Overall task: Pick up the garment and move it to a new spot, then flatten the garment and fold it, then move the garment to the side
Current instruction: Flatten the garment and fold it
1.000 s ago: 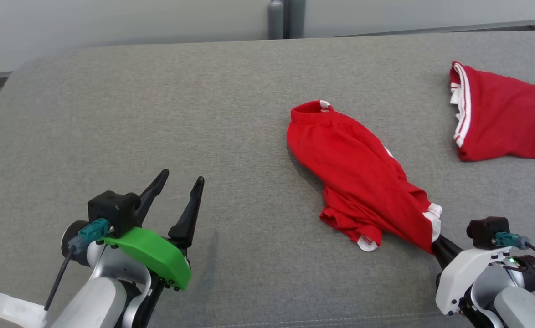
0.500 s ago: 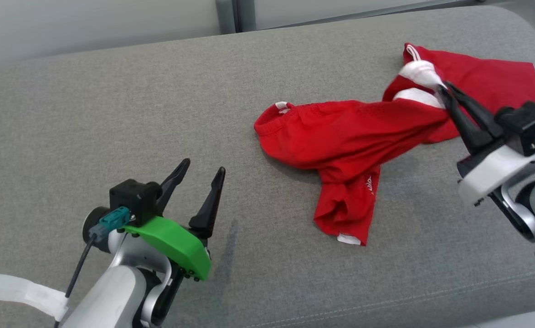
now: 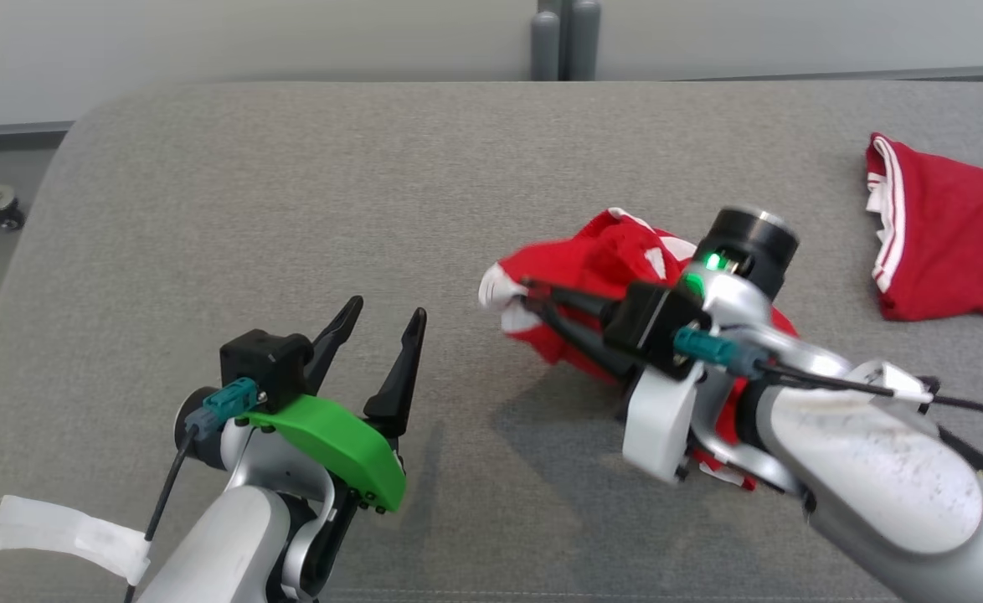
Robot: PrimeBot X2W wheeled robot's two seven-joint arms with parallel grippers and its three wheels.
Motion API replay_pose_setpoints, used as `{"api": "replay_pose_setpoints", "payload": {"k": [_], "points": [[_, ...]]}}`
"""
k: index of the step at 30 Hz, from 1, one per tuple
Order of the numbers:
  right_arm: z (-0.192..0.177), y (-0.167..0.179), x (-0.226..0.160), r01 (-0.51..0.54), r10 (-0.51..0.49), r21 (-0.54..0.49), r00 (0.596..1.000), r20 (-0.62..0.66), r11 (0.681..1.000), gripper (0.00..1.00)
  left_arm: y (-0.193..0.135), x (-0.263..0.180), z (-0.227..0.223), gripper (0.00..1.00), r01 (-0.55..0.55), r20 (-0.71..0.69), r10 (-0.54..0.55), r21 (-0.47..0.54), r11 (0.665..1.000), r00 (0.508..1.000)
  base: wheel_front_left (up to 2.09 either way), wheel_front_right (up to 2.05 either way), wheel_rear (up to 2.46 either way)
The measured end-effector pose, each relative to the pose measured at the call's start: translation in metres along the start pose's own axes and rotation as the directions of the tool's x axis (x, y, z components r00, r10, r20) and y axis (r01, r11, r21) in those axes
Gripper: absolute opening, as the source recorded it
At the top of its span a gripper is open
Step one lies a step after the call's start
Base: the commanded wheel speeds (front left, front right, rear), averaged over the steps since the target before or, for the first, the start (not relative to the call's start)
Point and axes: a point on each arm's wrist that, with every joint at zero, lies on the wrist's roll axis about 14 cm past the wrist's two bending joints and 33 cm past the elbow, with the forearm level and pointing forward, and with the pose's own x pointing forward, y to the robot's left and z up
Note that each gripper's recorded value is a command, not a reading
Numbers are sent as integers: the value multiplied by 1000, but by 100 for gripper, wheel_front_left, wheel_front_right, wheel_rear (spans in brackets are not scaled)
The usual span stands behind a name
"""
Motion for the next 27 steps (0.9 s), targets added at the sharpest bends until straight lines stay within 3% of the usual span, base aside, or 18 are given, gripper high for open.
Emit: {"api": "replay_pose_setpoints", "payload": {"k": [4, 8, 10, 12, 16, 18, 21, 27], "points": [[-36, 64, 2, -156, 178, 168, 977, -122, 973, 0, 10, -11, 6, 100, -47, 22, 47, -12, 999, 999, 0, 0, 0], [-66, 159, -22, -348, 436, 354, 875, -209, 868, 0, 40, -26, 17, 100, -136, 55, 136, 7, 991, 989, 0, 0, 0], [-72, 185, -36, -386, 507, 417, 829, -234, 823, 0, 51, -33, 18, 100, -167, 56, 166, 20, 986, 985, 0, 0, 0], [-80, 193, -45, -370, 523, 466, 812, -258, 804, 0, 52, -34, 18, 100, -166, 54, 165, 25, 986, 985, 0, 0, 0], [-96, 162, -50, -248, 430, 485, 848, -309, 838, 0, 40, -27, 22, 100, -123, 65, 121, 27, 992, 991, 0, 0, 0], [-98, 124, -46, -117, 297, 487, 903, -310, 865, 0, 30, -19, 19, 100, -87, 48, 85, 37, 996, 995, 0, 0, 0], [-106, 89, -53, 25, 159, 480, 927, -338, 877, 0, 18, -9, 17, 100, -41, 36, 40, 48, 998, 999, 0, 0, 0], [-143, 80, -91, 233, 38, 529, 892, -451, 816, 0, -11, 11, 9, 100, 67, -10, -66, 70, 995, 998, 0, 0, 0]]}}
